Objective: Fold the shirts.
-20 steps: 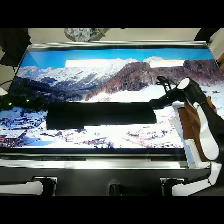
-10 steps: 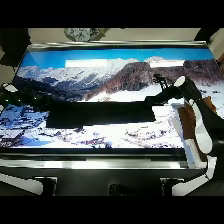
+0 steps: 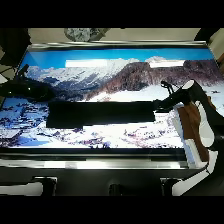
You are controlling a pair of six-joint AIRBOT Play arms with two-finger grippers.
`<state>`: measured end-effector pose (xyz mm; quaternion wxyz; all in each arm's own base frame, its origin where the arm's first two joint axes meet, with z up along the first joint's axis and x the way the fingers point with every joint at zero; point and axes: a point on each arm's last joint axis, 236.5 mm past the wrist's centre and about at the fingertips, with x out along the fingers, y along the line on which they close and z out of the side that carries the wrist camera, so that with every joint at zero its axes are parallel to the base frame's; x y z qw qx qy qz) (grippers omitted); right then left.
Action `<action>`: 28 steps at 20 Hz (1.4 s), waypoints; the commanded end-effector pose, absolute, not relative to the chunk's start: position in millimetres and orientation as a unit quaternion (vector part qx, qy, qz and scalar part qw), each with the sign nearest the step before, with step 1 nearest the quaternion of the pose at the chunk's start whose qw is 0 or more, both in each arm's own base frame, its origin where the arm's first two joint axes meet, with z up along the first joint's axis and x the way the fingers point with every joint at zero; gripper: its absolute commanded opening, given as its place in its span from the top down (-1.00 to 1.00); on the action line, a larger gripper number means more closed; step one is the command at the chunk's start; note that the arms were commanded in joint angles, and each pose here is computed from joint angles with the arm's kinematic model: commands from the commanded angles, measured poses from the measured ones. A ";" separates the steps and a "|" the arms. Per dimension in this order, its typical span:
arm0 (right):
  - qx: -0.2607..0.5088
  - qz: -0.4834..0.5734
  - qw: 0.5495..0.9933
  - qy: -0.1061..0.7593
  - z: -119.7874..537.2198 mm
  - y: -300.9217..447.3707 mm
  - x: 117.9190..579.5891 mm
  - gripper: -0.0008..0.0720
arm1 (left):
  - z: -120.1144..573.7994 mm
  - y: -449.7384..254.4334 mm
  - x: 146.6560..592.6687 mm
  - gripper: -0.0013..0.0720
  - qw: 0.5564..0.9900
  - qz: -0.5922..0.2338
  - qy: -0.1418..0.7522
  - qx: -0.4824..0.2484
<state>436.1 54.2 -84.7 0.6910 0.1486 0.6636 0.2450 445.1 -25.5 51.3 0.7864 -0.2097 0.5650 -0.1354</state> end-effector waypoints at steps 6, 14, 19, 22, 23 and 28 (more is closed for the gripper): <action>0.190 0.263 0.680 0.657 -74.3 98.4 439.3 0.85 | 58.1 -136.5 432.8 0.30 0.782 -0.226 0.563 -0.140; 0.102 0.318 0.772 0.541 101.2 105.9 406.2 0.85 | -17.3 -302.7 400.3 0.89 0.729 -0.278 0.595 -0.193; 0.074 0.322 0.807 0.490 173.9 110.2 366.0 0.85 | -43.2 -392.1 383.3 0.89 0.656 -0.291 0.612 -0.333; 0.058 0.329 0.806 0.488 195.9 112.3 334.1 0.85 | -49.1 -441.3 367.7 0.89 0.602 -0.287 0.618 -0.416; 0.053 0.325 0.811 0.483 201.2 111.0 329.8 0.85 | -49.0 -457.1 360.6 0.89 0.590 -0.292 0.616 -0.432; 0.061 0.312 0.826 0.466 206.1 109.7 340.7 0.85 | -29.5 -461.6 379.5 0.90 0.622 -0.319 0.566 -0.437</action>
